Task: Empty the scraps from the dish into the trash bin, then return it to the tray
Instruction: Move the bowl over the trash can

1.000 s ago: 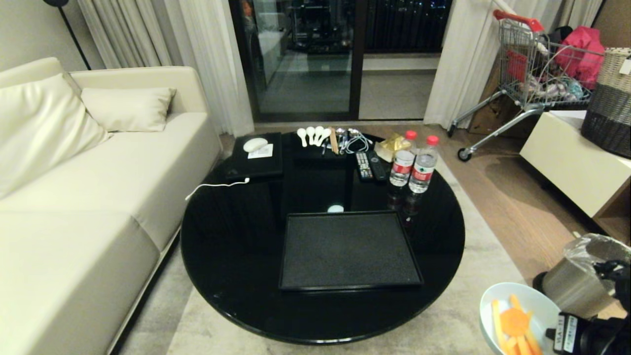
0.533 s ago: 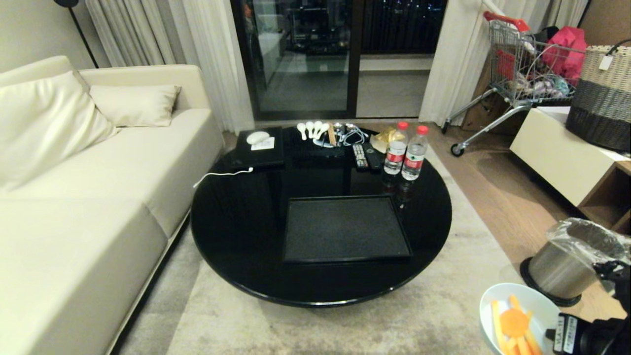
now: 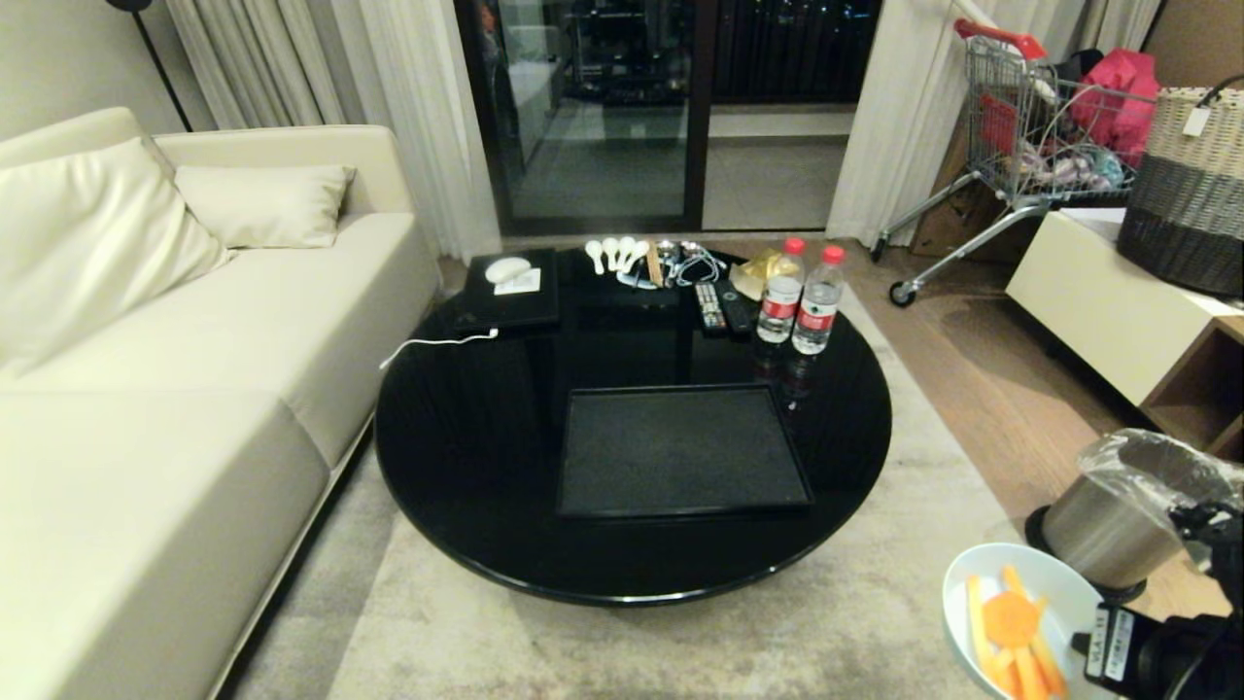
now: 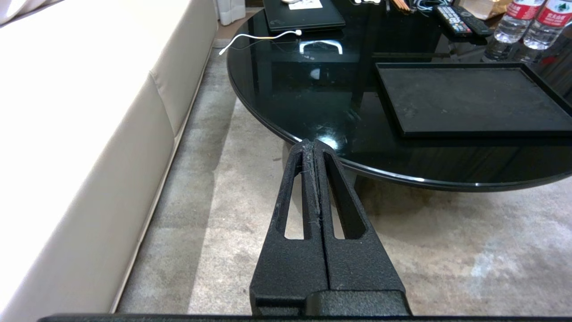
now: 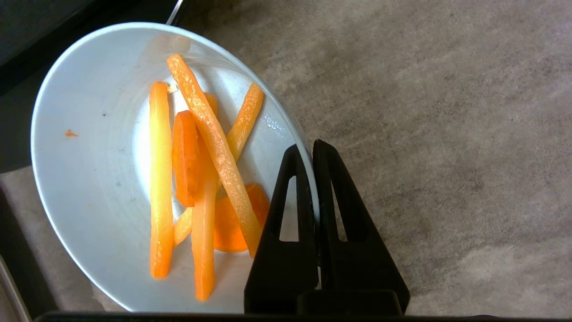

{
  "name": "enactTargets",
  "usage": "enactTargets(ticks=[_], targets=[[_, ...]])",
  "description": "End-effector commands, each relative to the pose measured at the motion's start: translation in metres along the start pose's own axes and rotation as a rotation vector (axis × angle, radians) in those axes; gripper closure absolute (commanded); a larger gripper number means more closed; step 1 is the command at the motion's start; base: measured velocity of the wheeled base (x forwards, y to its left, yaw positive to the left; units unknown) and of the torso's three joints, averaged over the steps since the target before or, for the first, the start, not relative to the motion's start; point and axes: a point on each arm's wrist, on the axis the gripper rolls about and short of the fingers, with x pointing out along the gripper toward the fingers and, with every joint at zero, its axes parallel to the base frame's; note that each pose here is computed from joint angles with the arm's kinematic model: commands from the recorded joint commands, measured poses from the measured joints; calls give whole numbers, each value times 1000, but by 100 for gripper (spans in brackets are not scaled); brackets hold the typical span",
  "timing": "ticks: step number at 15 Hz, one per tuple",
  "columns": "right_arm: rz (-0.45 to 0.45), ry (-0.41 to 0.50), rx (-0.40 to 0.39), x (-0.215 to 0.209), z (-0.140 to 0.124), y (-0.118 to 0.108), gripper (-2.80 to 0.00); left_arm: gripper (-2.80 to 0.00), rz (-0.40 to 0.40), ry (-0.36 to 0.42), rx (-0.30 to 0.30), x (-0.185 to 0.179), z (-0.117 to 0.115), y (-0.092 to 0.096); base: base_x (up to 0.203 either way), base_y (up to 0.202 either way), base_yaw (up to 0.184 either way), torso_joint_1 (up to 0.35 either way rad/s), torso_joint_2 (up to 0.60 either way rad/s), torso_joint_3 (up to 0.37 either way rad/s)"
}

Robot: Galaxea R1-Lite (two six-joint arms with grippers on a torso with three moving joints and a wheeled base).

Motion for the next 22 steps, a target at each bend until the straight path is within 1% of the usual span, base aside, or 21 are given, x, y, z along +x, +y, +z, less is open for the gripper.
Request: enactTargets(ticks=[1,10,11,13,14,22], targets=[[7,-11,6,-2,1,0,0,0,0,-1,-1,0,0,0,0,0,0,0,0,0],[-3,-16,7,3,0,1,0,0,0,-1,-1,0,0,0,0,0,0,0,0,0],[-7,-15,12,3,0,1,0,0,0,-1,-1,0,0,0,0,0,0,0,0,0],[-12,-21,47,3,1,1,0,0,0,-1,-1,0,0,0,0,0,0,0,0,0],[-14,-19,47,3,0,1,0,0,0,-1,-1,0,0,0,1,7,-62,0,4,2],[-21,-19,47,4,0,1,0,0,0,-1,-1,0,0,0,1,10,-160,3,1,2]])
